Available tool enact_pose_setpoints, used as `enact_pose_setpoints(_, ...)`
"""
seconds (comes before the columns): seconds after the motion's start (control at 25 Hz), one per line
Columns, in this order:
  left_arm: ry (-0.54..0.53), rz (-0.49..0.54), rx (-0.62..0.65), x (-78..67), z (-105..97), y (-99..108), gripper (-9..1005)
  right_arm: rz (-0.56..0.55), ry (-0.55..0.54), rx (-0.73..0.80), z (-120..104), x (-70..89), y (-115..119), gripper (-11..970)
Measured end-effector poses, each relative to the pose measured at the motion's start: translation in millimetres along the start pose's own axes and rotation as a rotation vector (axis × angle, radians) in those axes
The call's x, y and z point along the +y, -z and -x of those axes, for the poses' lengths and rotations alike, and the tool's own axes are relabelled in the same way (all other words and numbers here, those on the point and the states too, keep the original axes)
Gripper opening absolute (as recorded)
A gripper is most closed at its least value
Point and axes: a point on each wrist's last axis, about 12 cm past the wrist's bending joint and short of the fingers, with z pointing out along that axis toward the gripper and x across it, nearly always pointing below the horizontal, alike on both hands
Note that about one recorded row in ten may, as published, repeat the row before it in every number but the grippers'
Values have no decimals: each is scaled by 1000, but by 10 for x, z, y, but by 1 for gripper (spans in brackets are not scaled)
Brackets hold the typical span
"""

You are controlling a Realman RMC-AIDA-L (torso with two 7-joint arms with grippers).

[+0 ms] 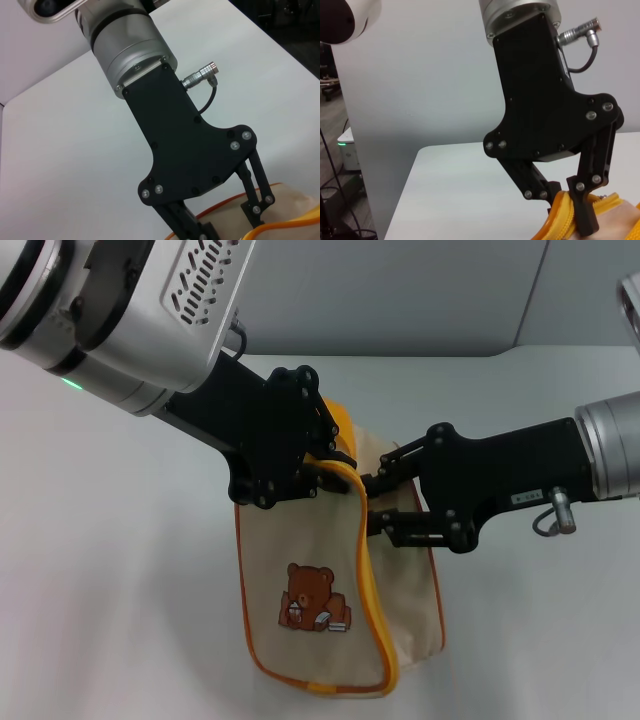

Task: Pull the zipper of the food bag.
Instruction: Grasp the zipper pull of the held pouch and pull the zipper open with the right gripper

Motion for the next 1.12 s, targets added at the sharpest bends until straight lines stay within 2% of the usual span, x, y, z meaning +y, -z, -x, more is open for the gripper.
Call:
enact_pose_setpoints(0.24,1,-1,1,1,4,-9,103,0,-10,0,-24,23,21,367)
enact_pose_setpoints(0.68,2,-12,4,-7,17,-34,100,12,14,0,-11,84,47,224)
enact_pose_setpoints(0.88,4,-19,6,-26,8,-47,96,7,11,3,-4,78,40,27)
enact_pose_setpoints(1.12,8,-5,7,-18,-2,-45,90,-25,14,2,17,77,97,1)
